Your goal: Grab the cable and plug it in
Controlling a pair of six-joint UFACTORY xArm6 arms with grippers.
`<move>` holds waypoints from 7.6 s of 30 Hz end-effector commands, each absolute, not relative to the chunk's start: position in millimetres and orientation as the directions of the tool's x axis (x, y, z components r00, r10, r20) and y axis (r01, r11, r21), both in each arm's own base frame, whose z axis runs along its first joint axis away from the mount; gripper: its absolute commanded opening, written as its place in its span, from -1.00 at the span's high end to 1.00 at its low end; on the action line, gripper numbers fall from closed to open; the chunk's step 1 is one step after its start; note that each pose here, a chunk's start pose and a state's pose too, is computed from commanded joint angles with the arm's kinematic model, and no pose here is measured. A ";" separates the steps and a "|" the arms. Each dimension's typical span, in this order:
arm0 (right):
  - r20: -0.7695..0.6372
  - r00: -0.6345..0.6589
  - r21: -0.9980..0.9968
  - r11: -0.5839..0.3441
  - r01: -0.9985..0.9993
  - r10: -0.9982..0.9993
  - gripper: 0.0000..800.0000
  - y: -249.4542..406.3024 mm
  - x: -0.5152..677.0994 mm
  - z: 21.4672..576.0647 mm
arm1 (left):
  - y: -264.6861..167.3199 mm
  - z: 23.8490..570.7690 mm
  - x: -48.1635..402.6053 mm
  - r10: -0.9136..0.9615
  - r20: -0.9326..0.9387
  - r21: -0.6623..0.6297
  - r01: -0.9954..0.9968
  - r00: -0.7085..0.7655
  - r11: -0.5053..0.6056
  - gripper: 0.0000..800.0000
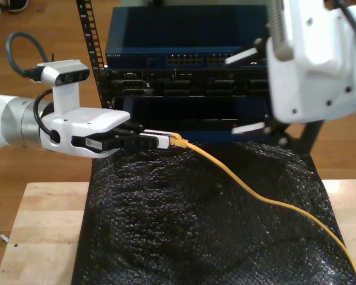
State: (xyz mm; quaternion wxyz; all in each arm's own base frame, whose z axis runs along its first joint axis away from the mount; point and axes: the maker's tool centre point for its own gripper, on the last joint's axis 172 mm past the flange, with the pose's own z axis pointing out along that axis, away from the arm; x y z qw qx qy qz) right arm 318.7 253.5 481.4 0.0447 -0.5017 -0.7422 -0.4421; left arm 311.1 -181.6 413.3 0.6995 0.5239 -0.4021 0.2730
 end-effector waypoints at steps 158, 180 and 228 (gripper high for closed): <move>0.490 -0.142 0.645 -0.249 0.722 0.860 1.00 173.7 456.0 378.5 | -118.7 394.4 347.5 -0.301 0.785 0.568 -0.823 0.542 0.000 -0.99; 0.367 -0.041 0.777 -0.281 0.563 0.929 1.00 115.5 508.2 345.8 | -29.3 318.8 324.8 -0.636 0.658 0.405 -0.902 0.403 -0.152 -0.99; 0.273 -0.047 0.854 -0.219 0.472 0.961 1.00 116.6 530.6 322.1 | 119.5 144.4 18.4 -0.772 0.636 0.265 -0.932 -0.022 0.245 -1.00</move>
